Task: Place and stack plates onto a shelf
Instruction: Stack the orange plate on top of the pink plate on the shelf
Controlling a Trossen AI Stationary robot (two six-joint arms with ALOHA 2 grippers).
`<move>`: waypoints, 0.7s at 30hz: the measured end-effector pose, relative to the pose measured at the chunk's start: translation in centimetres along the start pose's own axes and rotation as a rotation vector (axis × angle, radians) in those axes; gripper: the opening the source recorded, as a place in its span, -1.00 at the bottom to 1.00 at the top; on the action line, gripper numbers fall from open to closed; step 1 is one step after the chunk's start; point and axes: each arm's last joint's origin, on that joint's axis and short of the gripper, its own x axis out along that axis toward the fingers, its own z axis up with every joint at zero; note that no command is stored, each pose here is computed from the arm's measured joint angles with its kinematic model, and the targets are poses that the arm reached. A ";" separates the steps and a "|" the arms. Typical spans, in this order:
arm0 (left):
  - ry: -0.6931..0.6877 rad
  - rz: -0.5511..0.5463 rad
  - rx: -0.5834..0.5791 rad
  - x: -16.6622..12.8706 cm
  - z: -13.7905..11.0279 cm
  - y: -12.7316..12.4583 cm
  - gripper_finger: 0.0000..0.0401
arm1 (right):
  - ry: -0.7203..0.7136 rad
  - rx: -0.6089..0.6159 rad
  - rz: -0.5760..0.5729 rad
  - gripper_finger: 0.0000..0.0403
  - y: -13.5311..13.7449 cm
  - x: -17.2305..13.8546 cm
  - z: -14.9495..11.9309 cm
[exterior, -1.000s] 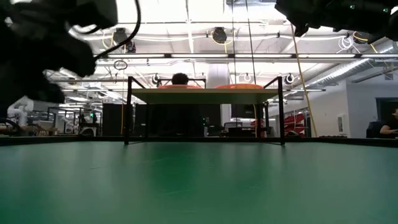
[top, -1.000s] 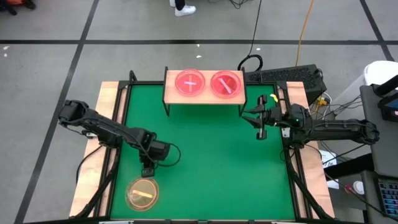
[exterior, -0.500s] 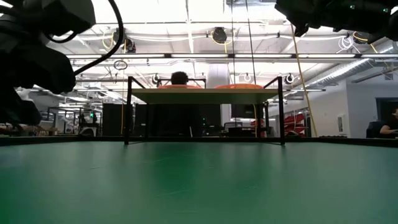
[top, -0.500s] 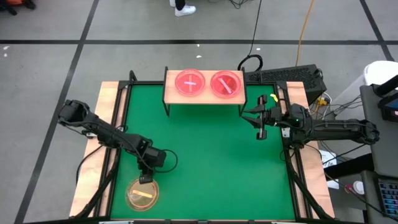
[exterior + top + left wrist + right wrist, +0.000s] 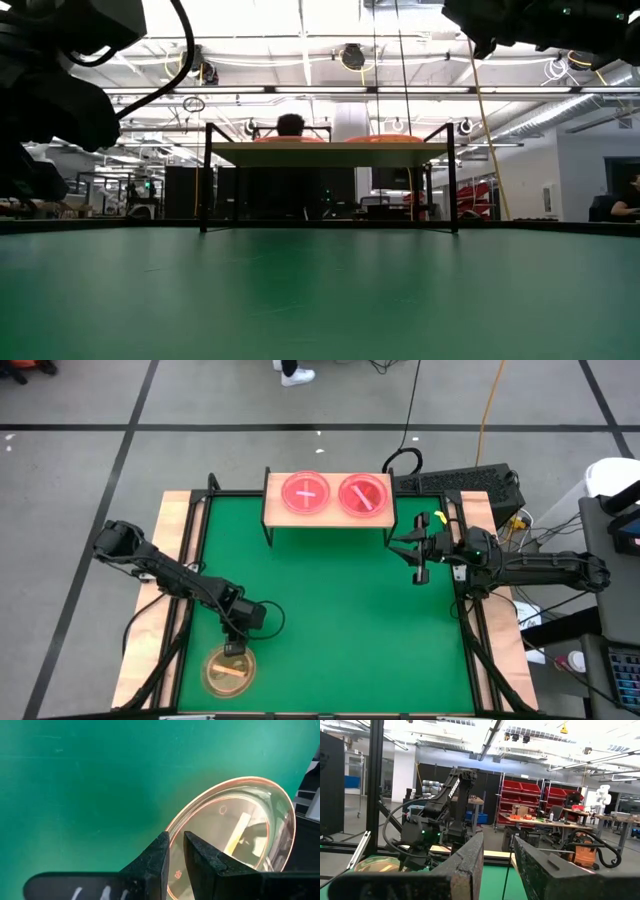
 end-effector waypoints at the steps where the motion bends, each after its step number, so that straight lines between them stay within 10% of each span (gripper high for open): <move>1: -0.001 0.000 -0.001 0.0 0.0 0.0 -0.69 | 0.000 0.000 0.000 -0.55 0.0 0.0 0.0; 21: -0.002 -0.059 -0.022 -0.9 0.9 1.2 -0.69 | 0.002 0.000 -0.001 -0.55 0.0 0.0 0.0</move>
